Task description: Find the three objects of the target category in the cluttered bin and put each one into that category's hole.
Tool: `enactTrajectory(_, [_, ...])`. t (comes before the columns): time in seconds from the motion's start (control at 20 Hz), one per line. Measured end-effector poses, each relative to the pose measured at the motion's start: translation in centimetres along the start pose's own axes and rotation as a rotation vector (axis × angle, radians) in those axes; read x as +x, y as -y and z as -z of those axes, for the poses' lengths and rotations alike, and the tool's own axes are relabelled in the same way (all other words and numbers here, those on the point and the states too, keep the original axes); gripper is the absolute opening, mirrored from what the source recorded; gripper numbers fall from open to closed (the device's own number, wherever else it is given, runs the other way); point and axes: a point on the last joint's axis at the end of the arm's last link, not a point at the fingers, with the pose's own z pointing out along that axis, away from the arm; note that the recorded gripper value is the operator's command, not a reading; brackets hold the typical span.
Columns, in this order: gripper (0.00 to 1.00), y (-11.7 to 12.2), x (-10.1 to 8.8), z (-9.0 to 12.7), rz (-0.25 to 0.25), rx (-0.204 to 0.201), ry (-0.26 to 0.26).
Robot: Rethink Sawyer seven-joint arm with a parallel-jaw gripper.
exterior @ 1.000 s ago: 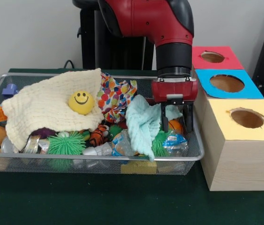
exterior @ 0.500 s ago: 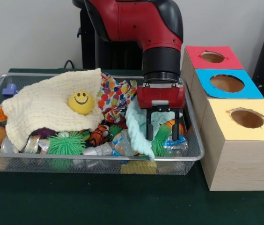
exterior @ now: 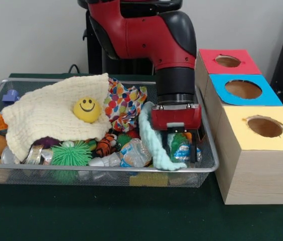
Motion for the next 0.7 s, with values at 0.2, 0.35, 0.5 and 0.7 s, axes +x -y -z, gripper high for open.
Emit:
enactTrajectory(0.2, [1.00,-0.7,-0.2,-0.6,-0.031,-0.036,-0.041])
enactTrajectory(0.35, [1.00,-0.5,-0.6,-0.9,-0.056,-0.050,-0.069])
enactTrajectory(0.5, [1.00,-0.3,-1.0,-1.2,-0.078,-0.067,-0.102])
enactTrajectory(0.7, [0.00,-0.1,-1.2,-1.7,-0.064,-0.086,-0.122])
